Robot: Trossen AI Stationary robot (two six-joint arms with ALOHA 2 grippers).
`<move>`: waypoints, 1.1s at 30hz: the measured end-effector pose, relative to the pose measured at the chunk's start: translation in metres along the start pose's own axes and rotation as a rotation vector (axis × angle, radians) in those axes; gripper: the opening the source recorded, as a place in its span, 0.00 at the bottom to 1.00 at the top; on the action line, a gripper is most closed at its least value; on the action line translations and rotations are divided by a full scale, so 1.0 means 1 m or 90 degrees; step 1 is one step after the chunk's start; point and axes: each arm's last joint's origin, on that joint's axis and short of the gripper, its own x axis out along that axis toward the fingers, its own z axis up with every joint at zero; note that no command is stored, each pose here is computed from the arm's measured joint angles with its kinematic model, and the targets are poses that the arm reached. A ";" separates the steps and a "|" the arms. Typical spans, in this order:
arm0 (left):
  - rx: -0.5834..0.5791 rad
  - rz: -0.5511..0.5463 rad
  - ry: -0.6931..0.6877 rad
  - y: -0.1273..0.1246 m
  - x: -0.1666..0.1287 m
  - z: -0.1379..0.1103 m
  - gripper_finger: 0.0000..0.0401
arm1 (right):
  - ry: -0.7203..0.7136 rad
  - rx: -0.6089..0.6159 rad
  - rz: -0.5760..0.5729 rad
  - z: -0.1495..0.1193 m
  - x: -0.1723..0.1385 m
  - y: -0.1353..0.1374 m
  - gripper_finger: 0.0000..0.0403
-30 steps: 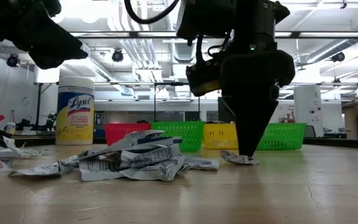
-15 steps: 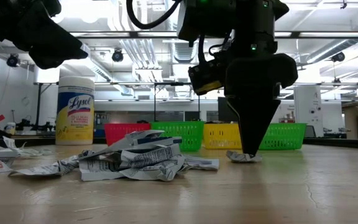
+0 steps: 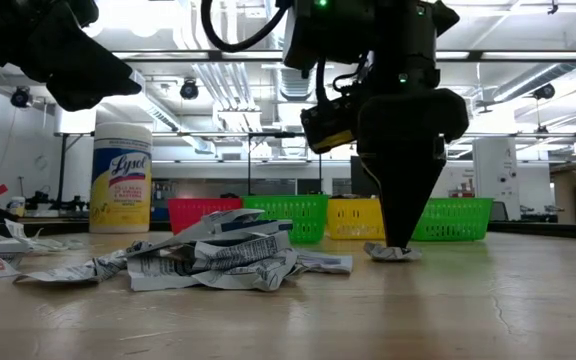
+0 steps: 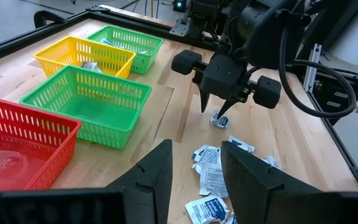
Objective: Pick & Place First Aid Supplies
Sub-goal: Put the alcohol pad into the yellow basket
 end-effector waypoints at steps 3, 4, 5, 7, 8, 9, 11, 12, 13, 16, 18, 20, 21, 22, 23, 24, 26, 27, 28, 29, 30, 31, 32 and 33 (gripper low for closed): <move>0.000 0.000 0.000 0.000 0.000 0.000 0.33 | 0.000 -0.006 0.001 0.001 0.000 -0.002 0.39; 0.000 0.000 0.000 0.000 0.000 0.000 0.33 | 0.000 -0.007 0.001 0.001 0.000 -0.002 0.39; 0.000 0.000 0.000 0.000 0.000 0.000 0.33 | 0.000 -0.009 0.001 0.002 0.000 -0.003 0.39; 0.000 0.000 0.000 0.000 0.000 0.000 0.33 | -0.001 -0.014 0.001 0.003 0.000 -0.004 0.39; 0.000 0.000 0.000 0.000 0.000 0.000 0.33 | -0.002 -0.016 0.001 0.003 0.000 -0.005 0.39; 0.000 0.000 0.000 0.000 0.000 0.000 0.33 | -0.002 -0.016 0.001 0.003 0.000 -0.005 0.38; 0.000 0.000 0.000 0.000 0.000 0.000 0.33 | -0.007 -0.016 0.004 0.004 0.000 -0.006 0.37; 0.000 0.000 0.000 0.000 0.000 0.000 0.33 | -0.011 -0.018 0.007 0.005 0.000 -0.005 0.37; 0.000 0.000 0.000 0.000 0.000 0.000 0.33 | -0.016 -0.019 0.009 0.006 0.000 -0.005 0.37; 0.000 0.000 0.000 0.000 0.000 0.000 0.33 | -0.025 -0.023 0.027 0.008 0.000 -0.003 0.36; 0.000 0.000 0.000 0.000 0.000 0.000 0.33 | -0.024 -0.024 0.033 0.008 -0.001 -0.003 0.37; 0.000 0.000 0.000 0.000 0.000 0.000 0.33 | -0.025 -0.025 0.034 0.008 -0.001 -0.003 0.37; 0.000 0.000 0.000 0.000 0.000 0.000 0.33 | -0.026 -0.025 0.033 0.008 -0.001 -0.003 0.37; 0.000 0.000 0.000 0.000 0.000 0.000 0.33 | -0.026 -0.025 0.033 0.008 -0.001 -0.003 0.37; 0.000 0.000 0.000 0.000 0.000 0.000 0.33 | -0.026 -0.025 0.033 0.008 -0.001 -0.003 0.37; 0.000 0.000 0.000 0.000 0.000 0.000 0.33 | -0.026 -0.025 0.033 0.008 -0.001 -0.003 0.37; 0.000 0.000 0.000 0.000 0.000 0.000 0.33 | -0.027 -0.025 0.033 0.008 -0.001 -0.003 0.36; 0.000 0.000 0.000 0.000 0.000 0.000 0.33 | -0.029 -0.026 0.033 0.009 -0.001 -0.002 0.36; 0.000 0.000 0.000 0.000 0.000 0.000 0.33 | -0.033 -0.028 0.034 0.009 0.000 -0.002 0.36; 0.000 0.000 0.000 0.000 0.000 0.000 0.33 | -0.036 -0.029 0.034 0.010 0.001 -0.002 0.35; 0.000 0.000 0.000 0.000 0.000 0.000 0.33 | -0.036 -0.029 0.033 0.011 0.004 -0.002 0.35; 0.000 0.000 0.000 0.000 0.000 0.000 0.33 | -0.035 -0.029 0.033 0.012 0.006 -0.002 0.34; 0.000 0.000 0.000 0.000 0.000 0.000 0.33 | -0.032 -0.029 0.030 0.012 0.009 -0.002 0.33; 0.000 0.000 0.001 0.000 0.000 0.000 0.33 | -0.030 -0.029 0.030 0.012 0.010 -0.002 0.33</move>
